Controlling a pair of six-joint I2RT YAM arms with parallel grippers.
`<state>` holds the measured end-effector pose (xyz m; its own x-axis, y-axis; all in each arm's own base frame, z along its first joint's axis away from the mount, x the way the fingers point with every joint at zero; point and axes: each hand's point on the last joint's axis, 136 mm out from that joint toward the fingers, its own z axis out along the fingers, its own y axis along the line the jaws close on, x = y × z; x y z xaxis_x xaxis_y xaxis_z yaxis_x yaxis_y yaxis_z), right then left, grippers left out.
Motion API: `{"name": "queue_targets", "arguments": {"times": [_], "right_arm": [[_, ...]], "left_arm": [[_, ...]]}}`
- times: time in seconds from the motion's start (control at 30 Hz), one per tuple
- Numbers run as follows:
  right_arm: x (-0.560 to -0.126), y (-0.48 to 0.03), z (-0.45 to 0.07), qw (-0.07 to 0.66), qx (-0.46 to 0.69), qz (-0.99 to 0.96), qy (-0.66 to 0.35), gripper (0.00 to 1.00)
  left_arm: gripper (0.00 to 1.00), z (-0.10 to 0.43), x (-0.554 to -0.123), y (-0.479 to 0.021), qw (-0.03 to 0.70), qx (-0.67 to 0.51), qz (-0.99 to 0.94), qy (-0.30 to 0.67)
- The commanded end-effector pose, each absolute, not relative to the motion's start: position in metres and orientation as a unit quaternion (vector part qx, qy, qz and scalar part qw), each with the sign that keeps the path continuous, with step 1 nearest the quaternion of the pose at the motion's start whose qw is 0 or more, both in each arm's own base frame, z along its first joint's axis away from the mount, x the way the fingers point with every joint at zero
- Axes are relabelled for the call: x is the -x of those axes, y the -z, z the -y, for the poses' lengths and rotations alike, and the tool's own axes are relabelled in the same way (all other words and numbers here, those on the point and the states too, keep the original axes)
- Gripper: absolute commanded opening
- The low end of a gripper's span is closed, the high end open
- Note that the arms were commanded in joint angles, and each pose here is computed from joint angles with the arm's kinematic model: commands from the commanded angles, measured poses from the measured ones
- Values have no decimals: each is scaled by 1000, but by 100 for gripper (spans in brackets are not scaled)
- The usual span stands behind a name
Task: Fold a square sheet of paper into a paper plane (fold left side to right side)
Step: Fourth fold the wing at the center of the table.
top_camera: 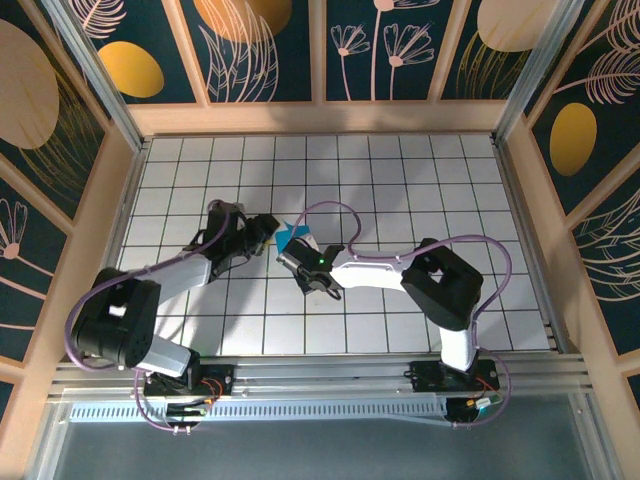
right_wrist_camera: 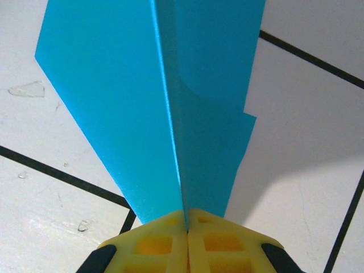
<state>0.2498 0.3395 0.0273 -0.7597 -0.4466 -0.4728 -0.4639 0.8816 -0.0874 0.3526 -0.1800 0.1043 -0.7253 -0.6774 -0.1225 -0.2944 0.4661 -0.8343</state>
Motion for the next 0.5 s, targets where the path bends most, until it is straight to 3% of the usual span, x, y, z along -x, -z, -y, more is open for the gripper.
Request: {"name": "queue_targets", "arguments": {"times": [0.0, 0.3, 0.47], "right_arm": [[-243, -20, -341, 235, 265, -935, -6, 8], [-235, -19, -346, 204, 276, -939, -31, 8], [-221, -22, -352, 143, 276, -945, -104, 8]], "left_arm": [[51, 150, -340, -100, 230, 301, -844, 380], [54, 129, -334, -104, 236, 277, -856, 366], [51, 141, -330, -100, 221, 229, -870, 376]]}}
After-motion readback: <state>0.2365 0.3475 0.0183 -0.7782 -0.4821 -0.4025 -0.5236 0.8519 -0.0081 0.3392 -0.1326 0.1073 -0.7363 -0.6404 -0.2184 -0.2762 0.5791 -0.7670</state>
